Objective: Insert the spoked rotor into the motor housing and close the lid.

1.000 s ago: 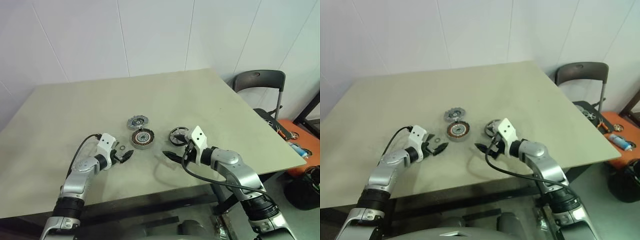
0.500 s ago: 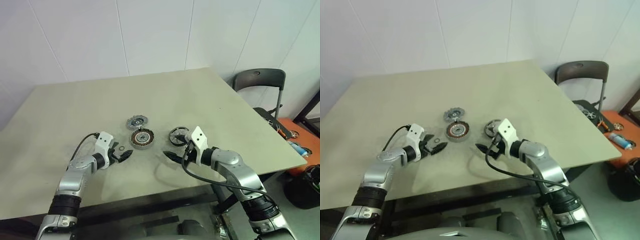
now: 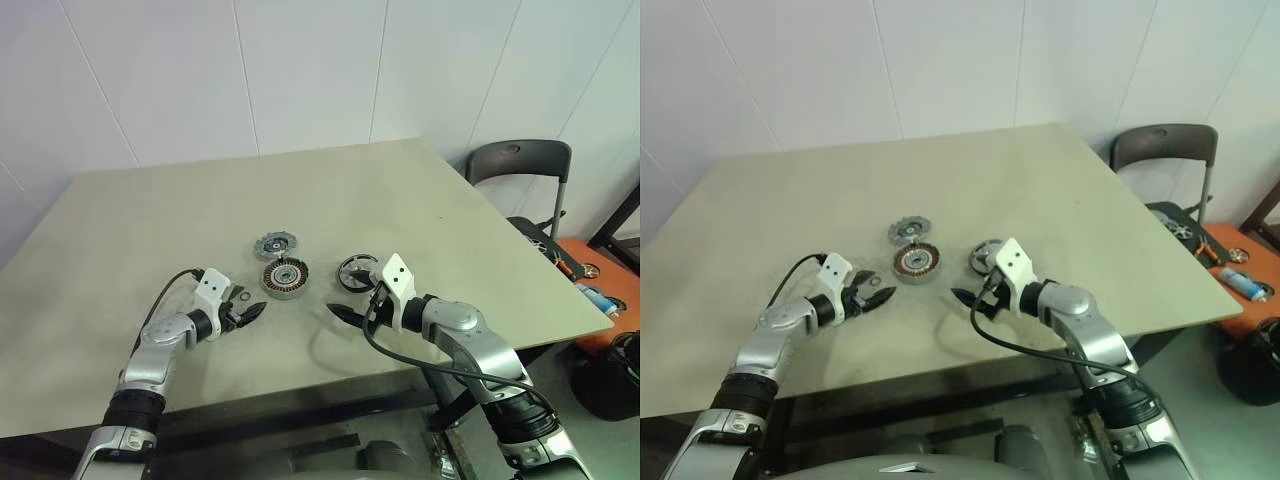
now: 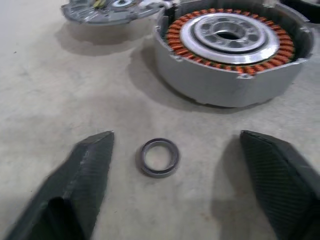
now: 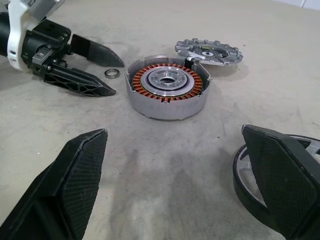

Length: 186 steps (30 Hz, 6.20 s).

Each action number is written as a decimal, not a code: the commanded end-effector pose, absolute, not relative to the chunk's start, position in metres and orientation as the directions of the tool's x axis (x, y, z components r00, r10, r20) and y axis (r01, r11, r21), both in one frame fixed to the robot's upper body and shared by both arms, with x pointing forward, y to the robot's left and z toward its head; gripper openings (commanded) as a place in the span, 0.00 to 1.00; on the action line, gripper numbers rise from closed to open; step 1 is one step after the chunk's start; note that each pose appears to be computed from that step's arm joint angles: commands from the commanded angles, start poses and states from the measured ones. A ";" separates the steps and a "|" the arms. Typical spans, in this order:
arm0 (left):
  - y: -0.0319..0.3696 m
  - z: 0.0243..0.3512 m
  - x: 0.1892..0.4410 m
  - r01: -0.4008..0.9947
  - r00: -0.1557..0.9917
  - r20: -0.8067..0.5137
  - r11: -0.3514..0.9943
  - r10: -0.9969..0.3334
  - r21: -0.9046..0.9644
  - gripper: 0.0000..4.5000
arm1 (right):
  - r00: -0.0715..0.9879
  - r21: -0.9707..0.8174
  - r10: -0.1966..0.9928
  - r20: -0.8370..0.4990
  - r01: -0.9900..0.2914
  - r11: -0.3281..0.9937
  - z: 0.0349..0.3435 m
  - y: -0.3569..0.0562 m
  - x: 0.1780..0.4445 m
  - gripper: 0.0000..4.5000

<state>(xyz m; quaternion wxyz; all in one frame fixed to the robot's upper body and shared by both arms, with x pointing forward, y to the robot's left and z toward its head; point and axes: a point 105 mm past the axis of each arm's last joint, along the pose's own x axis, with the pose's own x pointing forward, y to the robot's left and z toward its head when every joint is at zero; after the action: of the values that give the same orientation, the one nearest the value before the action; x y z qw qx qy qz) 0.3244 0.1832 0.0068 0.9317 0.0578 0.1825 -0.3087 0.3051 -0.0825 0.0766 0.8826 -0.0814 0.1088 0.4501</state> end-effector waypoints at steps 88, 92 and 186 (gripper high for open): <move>0.118 0.066 0.363 0.733 0.669 -0.160 0.680 -0.725 -0.020 0.16 | 0.613 -0.088 0.773 -0.164 -0.789 0.608 0.095 -0.069 0.312 1.00; 0.111 0.063 0.359 0.760 0.639 -0.170 0.650 -0.750 -0.013 0.16 | 0.613 -0.085 0.772 -0.165 -0.789 0.609 0.092 -0.069 0.311 1.00; 0.210 0.129 0.297 0.723 0.675 -0.233 0.690 -0.700 0.025 0.68 | 0.471 -0.073 0.858 -0.206 -0.882 0.466 0.099 -0.024 0.360 0.16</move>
<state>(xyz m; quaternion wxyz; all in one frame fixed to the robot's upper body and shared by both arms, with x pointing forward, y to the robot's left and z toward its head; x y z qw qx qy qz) 0.2986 0.2092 0.1116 0.9147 0.0391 0.1330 -0.3797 0.3542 -0.0311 0.0755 0.8573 -0.0828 0.1099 0.4962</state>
